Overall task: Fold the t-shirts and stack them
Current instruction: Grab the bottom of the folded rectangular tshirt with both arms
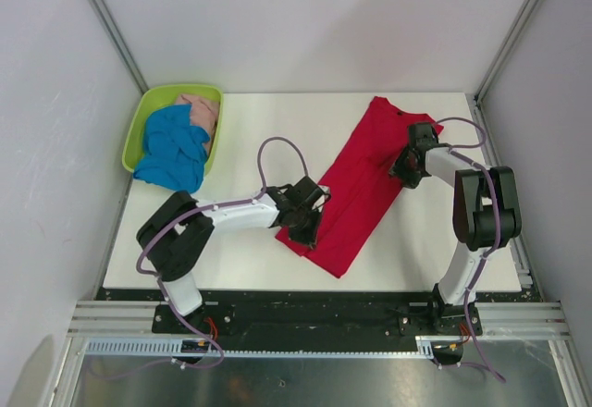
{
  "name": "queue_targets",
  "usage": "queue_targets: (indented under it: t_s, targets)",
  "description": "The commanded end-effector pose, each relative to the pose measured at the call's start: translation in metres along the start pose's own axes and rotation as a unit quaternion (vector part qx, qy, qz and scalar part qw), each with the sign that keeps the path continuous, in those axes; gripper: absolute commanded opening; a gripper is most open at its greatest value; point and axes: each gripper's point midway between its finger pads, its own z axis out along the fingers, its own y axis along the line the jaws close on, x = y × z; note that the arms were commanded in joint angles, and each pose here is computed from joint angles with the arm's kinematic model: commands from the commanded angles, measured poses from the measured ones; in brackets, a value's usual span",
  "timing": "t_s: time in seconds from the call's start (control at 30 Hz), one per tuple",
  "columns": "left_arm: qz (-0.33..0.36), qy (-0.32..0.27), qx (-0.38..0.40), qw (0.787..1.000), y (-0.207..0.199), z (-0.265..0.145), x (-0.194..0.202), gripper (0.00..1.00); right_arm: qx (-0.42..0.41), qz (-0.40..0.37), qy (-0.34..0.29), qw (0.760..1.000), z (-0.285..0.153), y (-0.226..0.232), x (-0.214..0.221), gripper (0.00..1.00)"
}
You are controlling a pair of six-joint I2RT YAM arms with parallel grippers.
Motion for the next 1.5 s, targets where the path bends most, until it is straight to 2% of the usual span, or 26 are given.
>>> queue_targets:
  t_s: [0.0,0.37,0.57,0.63,0.7,0.87,1.13,1.3,1.47]
  targets:
    - [0.004,-0.010,0.016,1.000,-0.007,-0.017,0.004,0.00,0.031,-0.009,-0.007,0.999,0.008,-0.014,-0.006,0.47]
    - [-0.001,-0.003,0.009,1.000,-0.002,-0.015,0.010,0.01,0.040,-0.015,-0.005,0.999,0.009,-0.019,-0.006,0.47]
    - [0.016,-0.035,0.034,0.999,-0.016,-0.035,-0.008,0.35,0.014,-0.037,-0.033,0.999,-0.018,0.007,-0.021,0.49]
    - [0.016,-0.043,0.042,0.998,-0.019,-0.043,-0.012,0.42,0.000,-0.041,-0.044,0.998,-0.031,0.018,-0.027,0.49]
    - [0.015,-0.052,0.046,0.998,-0.020,-0.050,-0.015,0.44,-0.016,-0.045,-0.054,0.997,-0.042,0.031,-0.031,0.49]
    - [0.003,-0.066,0.025,0.998,-0.002,-0.055,-0.020,0.42,-0.065,-0.050,-0.063,0.995,-0.055,0.062,-0.033,0.48]
    - [-0.037,-0.118,-0.064,0.990,0.056,-0.061,-0.054,0.40,-0.091,-0.050,-0.052,0.993,-0.030,0.092,-0.020,0.47]
    - [-0.065,-0.116,-0.097,0.986,0.089,-0.059,-0.054,0.38,-0.097,-0.032,-0.038,0.994,-0.005,0.102,-0.012,0.45]
    - [-0.076,-0.099,-0.111,0.986,0.104,-0.050,-0.046,0.37,-0.096,-0.017,-0.049,0.994,0.008,0.109,-0.014,0.45]
